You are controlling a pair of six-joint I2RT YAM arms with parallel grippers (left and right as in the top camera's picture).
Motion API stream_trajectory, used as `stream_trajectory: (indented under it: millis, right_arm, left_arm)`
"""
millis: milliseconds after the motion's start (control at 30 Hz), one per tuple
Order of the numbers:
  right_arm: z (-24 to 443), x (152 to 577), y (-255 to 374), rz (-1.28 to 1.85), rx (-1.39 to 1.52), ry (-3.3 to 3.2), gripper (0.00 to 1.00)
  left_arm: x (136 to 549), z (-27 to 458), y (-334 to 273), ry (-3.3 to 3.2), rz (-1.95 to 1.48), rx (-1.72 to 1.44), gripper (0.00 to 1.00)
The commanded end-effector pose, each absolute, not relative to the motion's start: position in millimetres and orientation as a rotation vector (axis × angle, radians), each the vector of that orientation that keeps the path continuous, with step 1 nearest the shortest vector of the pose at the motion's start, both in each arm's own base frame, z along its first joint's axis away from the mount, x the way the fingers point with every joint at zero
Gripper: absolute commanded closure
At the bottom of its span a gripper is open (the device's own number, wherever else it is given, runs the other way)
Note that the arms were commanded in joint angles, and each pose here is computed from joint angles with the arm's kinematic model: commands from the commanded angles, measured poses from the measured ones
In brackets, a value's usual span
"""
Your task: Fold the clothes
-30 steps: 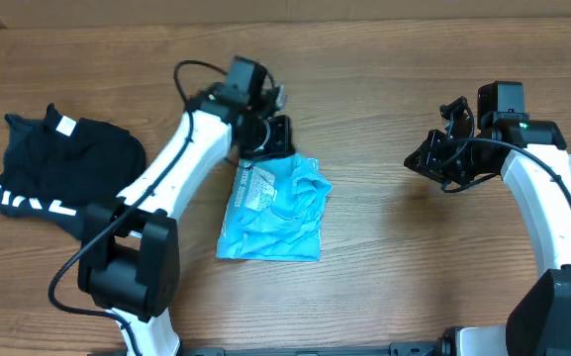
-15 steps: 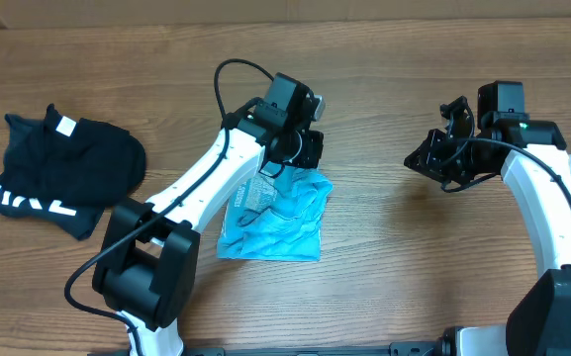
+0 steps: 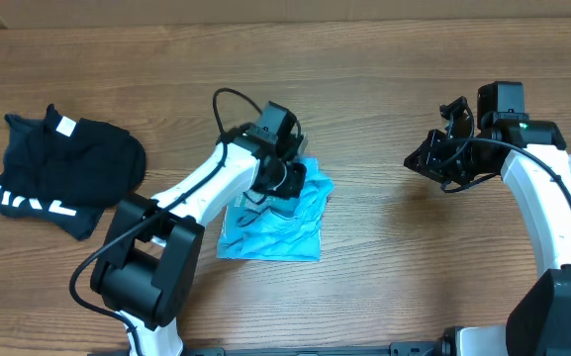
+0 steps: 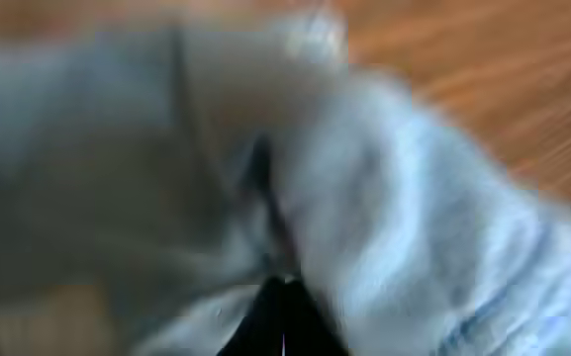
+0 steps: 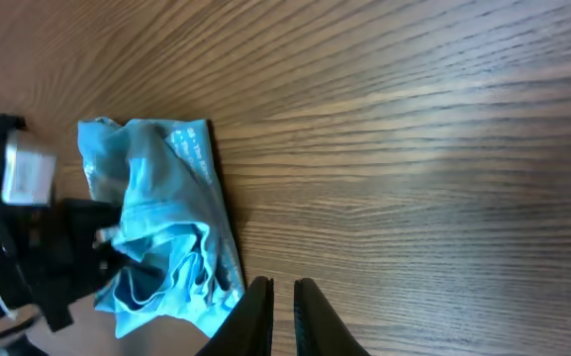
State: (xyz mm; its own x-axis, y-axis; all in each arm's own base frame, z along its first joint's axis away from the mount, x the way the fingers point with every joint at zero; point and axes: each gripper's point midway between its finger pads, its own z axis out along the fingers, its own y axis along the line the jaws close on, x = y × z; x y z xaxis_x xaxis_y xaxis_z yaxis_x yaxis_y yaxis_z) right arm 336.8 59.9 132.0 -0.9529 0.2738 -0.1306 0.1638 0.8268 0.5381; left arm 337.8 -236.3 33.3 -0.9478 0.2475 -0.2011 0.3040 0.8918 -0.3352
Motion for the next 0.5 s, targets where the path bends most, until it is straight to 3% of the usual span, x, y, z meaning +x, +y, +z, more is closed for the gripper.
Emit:
stream_trajectory:
  millis: [0,167,333,467]
  right_arm:
    - [141,341,59,0.787,0.318,2.777,0.88]
    - [141,340,59,0.789,0.322,2.784,0.88]
    - [141,340,59,0.789,0.322,2.784,0.88]
    - [140,338,59,0.790,0.325,2.790,0.88]
  left_arm:
    - [385,73,-272,2.644,-0.792,0.355,0.96]
    - [417,128,-248,2.625,-0.897,0.211,0.96]
    - [335,79,-136,3.160,-0.293,0.072,0.96]
    - [289,33,-144,3.271,-0.386,0.152,0.96]
